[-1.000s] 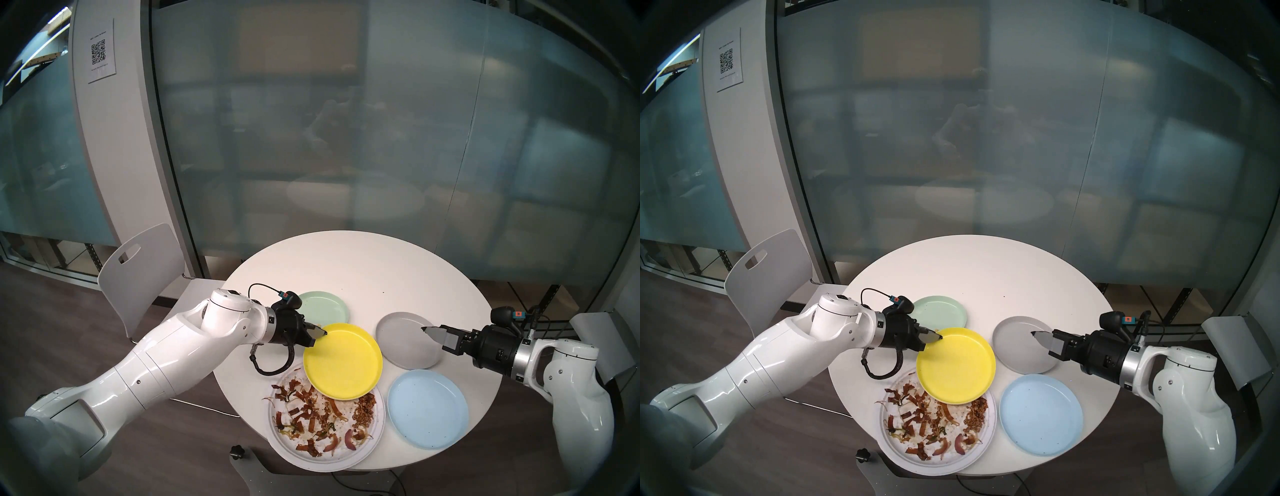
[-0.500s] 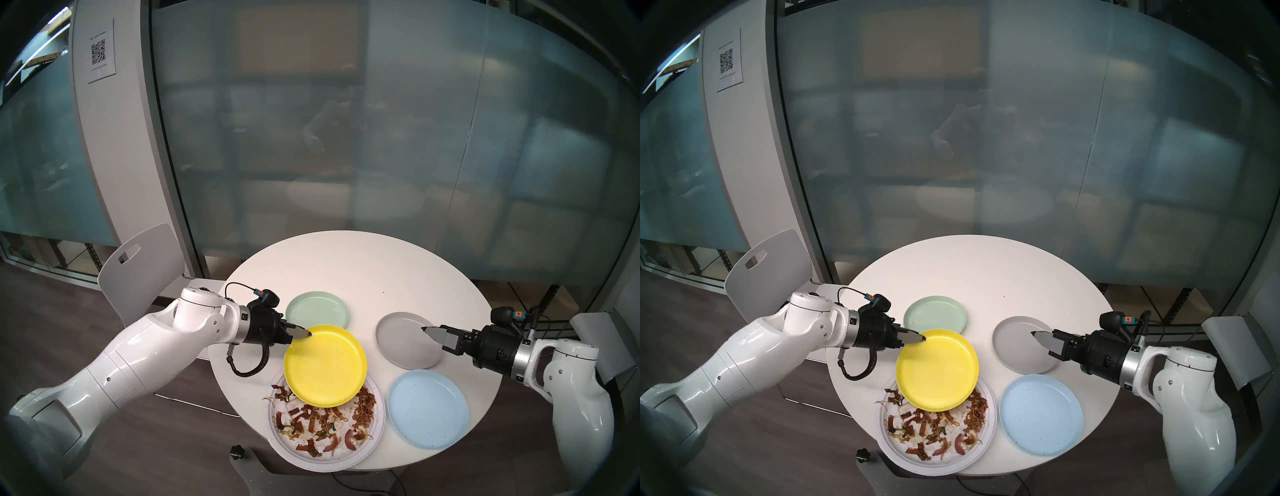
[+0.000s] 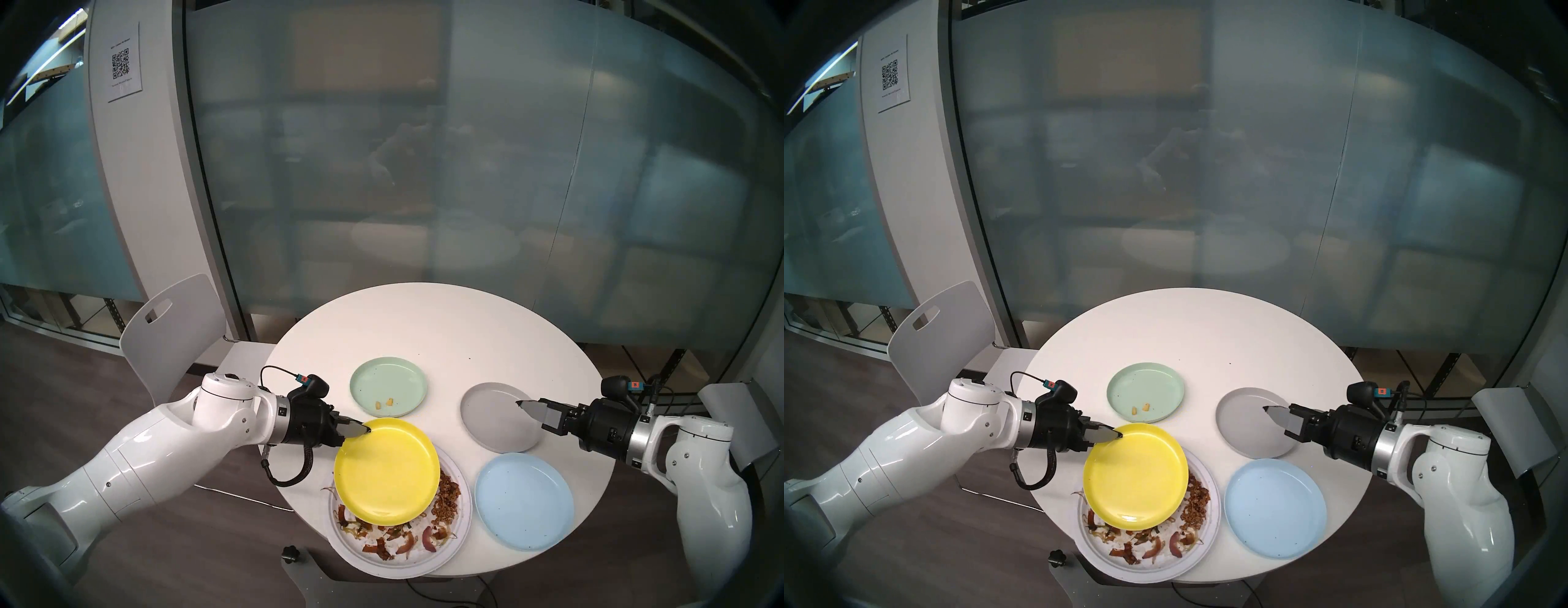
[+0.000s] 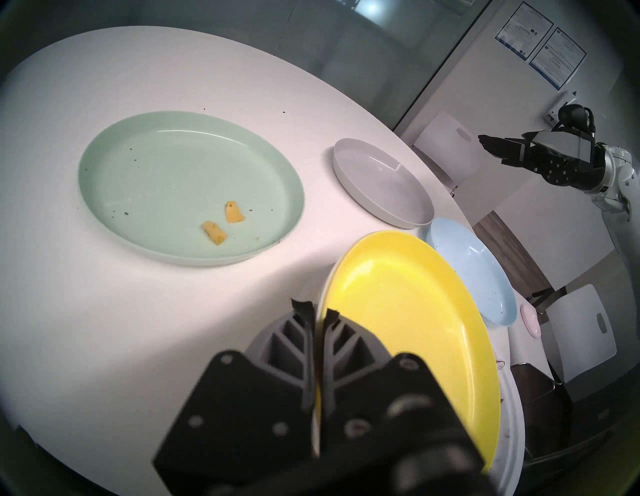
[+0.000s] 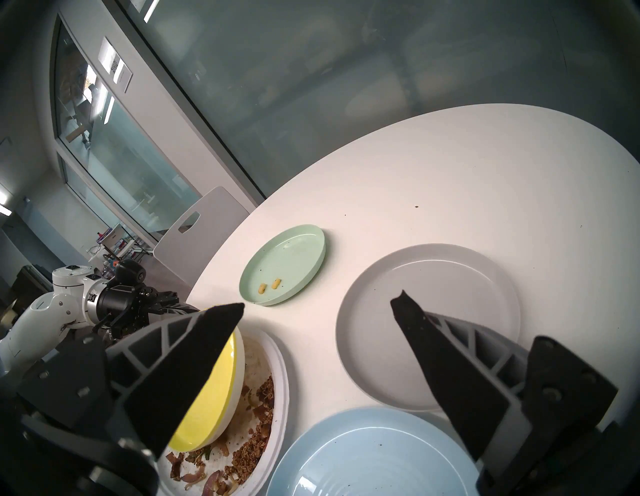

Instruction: Stack the plates into one stack

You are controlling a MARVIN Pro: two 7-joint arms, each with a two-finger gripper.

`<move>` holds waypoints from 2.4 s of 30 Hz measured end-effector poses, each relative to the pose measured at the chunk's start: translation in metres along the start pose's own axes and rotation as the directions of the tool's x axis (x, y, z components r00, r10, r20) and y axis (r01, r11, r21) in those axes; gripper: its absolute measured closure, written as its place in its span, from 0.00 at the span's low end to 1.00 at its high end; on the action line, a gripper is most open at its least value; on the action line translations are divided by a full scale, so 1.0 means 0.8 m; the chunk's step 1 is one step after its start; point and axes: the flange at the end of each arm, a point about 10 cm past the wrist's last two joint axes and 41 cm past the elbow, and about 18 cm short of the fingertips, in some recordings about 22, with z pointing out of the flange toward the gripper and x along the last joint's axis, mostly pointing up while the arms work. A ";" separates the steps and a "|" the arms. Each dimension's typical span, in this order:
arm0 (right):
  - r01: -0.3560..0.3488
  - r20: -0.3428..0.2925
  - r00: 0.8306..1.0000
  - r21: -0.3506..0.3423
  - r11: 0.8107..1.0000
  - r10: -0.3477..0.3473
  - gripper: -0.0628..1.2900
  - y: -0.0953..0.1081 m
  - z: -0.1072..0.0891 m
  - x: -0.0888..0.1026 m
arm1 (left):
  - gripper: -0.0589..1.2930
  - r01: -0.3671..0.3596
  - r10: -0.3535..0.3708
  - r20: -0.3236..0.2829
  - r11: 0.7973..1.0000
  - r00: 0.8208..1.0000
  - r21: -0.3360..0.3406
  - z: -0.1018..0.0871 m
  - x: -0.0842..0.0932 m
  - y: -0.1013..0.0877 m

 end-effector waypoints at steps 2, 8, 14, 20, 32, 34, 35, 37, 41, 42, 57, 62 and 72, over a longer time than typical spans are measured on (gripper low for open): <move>0.000 0.000 1.000 0.000 1.000 0.000 0.06 0.000 0.000 0.000 | 0.94 -0.001 0.001 0.002 1.000 1.000 0.002 -0.001 -0.004 0.000; 0.000 0.000 1.000 0.000 1.000 0.000 0.06 0.000 0.000 0.000 | 0.94 -0.011 0.011 0.009 1.000 1.000 0.004 -0.003 -0.013 0.004; 0.000 0.000 1.000 0.000 1.000 0.000 0.06 0.000 0.000 0.000 | 0.94 -0.015 0.015 0.017 1.000 1.000 0.015 -0.003 -0.021 0.004; 0.000 0.000 1.000 0.000 1.000 0.000 0.06 0.000 0.000 0.000 | 0.94 -0.021 0.020 0.023 1.000 1.000 0.017 -0.001 -0.025 0.005; 0.000 0.000 1.000 0.000 1.000 0.000 0.06 0.000 0.000 0.000 | 0.73 -0.040 0.040 0.025 0.999 0.999 -0.004 -0.004 -0.021 0.010; 0.000 0.000 1.000 0.000 1.000 0.000 0.06 0.000 0.000 0.000 | 0.67 -0.044 0.045 0.024 0.999 0.999 -0.007 -0.005 -0.020 0.011; 0.000 0.000 1.000 0.000 1.000 0.000 0.06 0.000 0.000 0.000 | 0.62 -0.049 0.049 0.023 0.999 0.999 -0.009 -0.006 -0.018 0.011; 0.000 0.000 1.000 0.000 1.000 0.000 0.06 0.000 0.000 0.000 | 0.40 -0.055 0.055 0.020 0.998 0.998 -0.009 -0.009 -0.016 0.011; 0.000 0.000 1.000 0.000 1.000 0.000 0.06 0.000 0.000 0.000 | 0.27 -0.059 0.059 0.007 0.998 0.998 0.007 -0.014 -0.010 0.006; 0.000 0.000 1.000 0.000 1.000 0.000 0.06 0.000 0.000 0.000 | 0.26 -0.053 0.053 0.001 0.998 0.999 0.020 -0.015 -0.007 0.001; 0.000 0.000 1.000 0.000 1.000 0.000 0.06 0.000 0.000 0.000 | 0.23 0.074 -0.066 -0.054 0.984 0.996 0.162 -0.006 0.026 -0.066; 0.000 0.000 1.000 0.000 1.000 0.000 0.06 0.000 0.000 0.000 | 0.23 0.084 -0.076 -0.050 0.979 0.996 0.187 0.008 0.037 -0.075; 0.000 0.000 1.000 0.000 1.000 0.000 0.06 0.000 0.000 0.000 | 0.25 0.072 -0.074 0.000 0.972 0.997 0.224 0.041 0.044 -0.088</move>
